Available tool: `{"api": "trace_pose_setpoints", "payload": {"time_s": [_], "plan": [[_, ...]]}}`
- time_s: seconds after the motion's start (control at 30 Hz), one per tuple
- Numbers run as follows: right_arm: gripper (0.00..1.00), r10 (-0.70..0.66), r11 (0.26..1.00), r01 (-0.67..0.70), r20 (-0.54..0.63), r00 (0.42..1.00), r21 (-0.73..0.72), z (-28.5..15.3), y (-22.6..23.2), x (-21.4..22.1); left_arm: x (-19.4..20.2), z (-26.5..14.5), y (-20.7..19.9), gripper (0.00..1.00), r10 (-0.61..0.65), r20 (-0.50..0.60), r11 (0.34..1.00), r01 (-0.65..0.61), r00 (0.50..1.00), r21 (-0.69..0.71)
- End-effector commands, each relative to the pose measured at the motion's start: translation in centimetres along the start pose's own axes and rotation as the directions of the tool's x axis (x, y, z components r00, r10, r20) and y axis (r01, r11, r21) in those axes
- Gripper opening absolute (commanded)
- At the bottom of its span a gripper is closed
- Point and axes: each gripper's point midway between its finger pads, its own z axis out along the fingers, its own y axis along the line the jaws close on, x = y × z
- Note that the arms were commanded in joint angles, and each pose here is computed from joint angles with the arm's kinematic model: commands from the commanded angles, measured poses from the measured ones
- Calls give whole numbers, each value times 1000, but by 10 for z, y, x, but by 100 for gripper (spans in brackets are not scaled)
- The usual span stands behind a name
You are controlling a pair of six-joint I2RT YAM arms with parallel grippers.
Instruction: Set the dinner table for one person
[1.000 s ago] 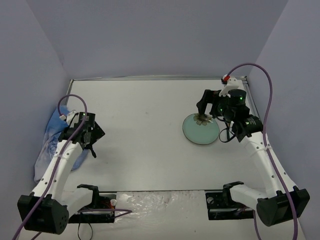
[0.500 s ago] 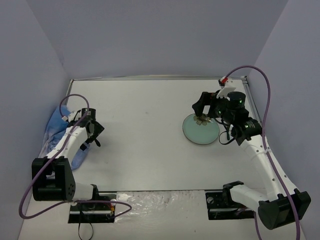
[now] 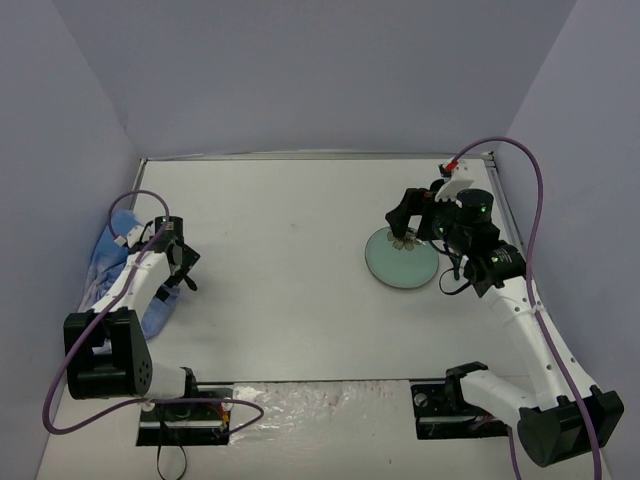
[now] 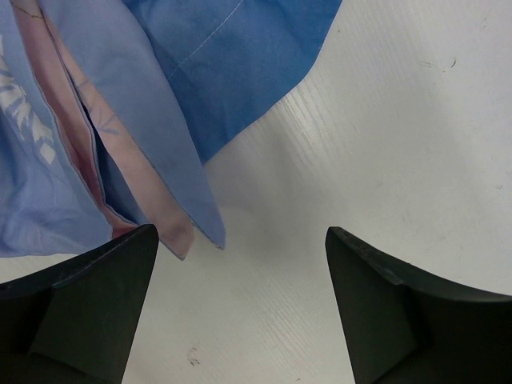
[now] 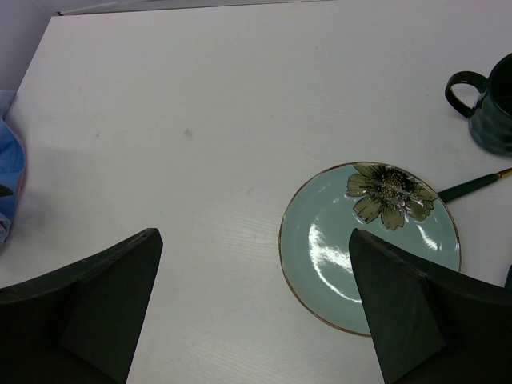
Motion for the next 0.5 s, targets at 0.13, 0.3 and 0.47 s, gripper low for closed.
{"api": "trace_pose_setpoints", "payload": {"time_s": [0.13,0.3,0.47], "plan": [[100,-24,999,26,75,997,-31,-1,9,-19,-5,12,3,80,-53,17,998,53,998,-21],[100,-23,999,26,72,997,-31,-1,8,-16,-2,21,10,79,-63,3,997,63,998,-48],[100,-25,999,28,71,997,-35,-2,9,-15,-3,26,14,76,-69,2,995,69,998,-66]]}}
